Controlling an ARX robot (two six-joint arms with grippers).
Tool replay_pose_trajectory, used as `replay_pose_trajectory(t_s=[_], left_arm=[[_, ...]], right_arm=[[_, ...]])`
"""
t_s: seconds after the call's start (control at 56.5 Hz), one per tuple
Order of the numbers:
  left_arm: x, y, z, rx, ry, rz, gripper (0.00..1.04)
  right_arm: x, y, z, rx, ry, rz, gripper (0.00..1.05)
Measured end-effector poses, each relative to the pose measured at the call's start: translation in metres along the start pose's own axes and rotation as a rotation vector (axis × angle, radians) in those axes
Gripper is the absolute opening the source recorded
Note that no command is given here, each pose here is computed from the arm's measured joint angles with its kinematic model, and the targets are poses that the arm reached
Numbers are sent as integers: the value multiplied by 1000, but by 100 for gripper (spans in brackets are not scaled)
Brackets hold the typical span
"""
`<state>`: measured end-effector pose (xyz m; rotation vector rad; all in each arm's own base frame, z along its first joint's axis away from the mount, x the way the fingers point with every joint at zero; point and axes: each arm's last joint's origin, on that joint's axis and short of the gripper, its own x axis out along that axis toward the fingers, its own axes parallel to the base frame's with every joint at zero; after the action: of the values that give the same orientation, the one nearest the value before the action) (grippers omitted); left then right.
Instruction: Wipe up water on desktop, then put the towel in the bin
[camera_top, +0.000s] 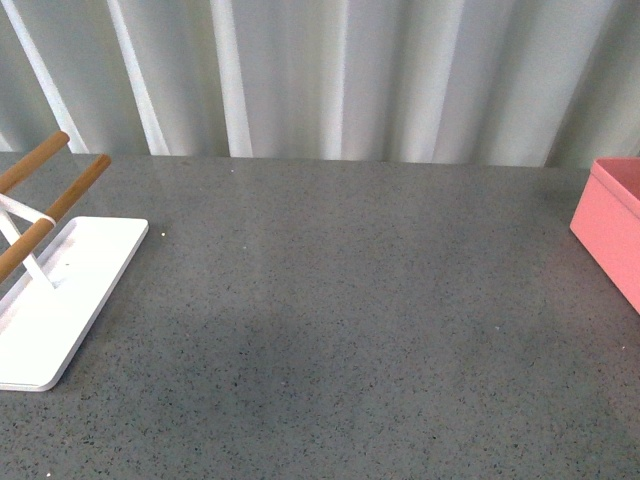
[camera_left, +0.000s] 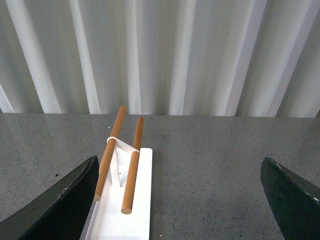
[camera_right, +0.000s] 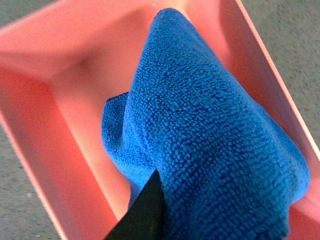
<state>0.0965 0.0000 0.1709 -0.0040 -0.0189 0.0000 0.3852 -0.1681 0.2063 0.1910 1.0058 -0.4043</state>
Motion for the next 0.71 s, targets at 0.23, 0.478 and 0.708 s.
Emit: replay_pose_trajectory(t_s=[0.23, 0.478, 0.708], left_arm=[[0, 0, 0, 0, 0, 0, 98], [0, 0, 0, 0, 0, 0, 98], [0, 0, 0, 0, 0, 0, 98]], right_arm=[[16, -13, -22, -120, 57, -52, 67], [33, -18, -38, -209, 104, -55, 98], [-9, -7, 26, -197, -165, 19, 98]])
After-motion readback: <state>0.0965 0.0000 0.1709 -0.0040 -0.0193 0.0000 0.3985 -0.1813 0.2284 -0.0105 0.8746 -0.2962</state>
